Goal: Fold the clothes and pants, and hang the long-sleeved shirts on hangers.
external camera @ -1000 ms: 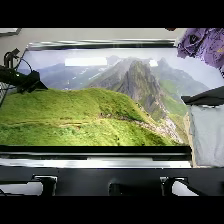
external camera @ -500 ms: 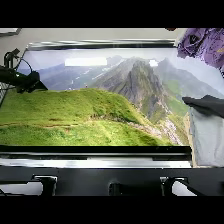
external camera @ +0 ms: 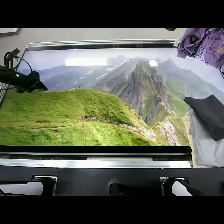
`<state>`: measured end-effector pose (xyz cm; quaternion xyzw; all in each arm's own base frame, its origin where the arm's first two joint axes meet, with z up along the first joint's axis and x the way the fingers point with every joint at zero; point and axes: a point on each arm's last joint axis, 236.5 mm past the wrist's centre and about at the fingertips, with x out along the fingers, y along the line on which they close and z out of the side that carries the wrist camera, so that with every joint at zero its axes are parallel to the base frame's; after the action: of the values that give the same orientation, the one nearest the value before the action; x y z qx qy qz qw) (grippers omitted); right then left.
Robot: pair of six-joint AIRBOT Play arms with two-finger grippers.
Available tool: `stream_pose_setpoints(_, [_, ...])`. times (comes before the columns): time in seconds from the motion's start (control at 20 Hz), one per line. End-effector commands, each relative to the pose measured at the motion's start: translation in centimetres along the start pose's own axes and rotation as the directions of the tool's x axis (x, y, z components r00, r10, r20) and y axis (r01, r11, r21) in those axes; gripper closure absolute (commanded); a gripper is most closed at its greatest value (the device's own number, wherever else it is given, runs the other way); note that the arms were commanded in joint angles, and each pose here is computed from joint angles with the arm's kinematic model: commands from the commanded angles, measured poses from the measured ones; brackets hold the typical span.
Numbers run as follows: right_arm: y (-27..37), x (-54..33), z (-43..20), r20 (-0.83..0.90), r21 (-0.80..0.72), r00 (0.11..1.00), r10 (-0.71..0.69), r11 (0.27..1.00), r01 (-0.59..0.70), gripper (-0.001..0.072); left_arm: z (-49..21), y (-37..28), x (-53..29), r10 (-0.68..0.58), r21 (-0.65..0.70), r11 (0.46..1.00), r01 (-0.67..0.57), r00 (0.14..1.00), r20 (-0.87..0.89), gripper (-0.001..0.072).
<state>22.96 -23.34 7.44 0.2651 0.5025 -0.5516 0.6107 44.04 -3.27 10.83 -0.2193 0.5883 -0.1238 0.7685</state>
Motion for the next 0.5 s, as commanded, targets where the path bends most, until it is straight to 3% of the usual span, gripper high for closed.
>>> stream_pose_setpoints(0.0, [-1.6,1.6,-1.4,-0.022,-0.022,0.997,-0.079,0.997,0.078,0.0679,0.0,0.0,0.0,0.000,0.000,1.000,0.000,1.000,0.001,0.0691])
stream_pose_setpoints(0.45, [-4.7,2.7,-3.6,-0.078,-0.082,0.973,-0.218,0.974,0.211,0.0679,0.0,0.0,0.0,0.000,0.000,1.000,0.000,1.000,0.001,0.0691])
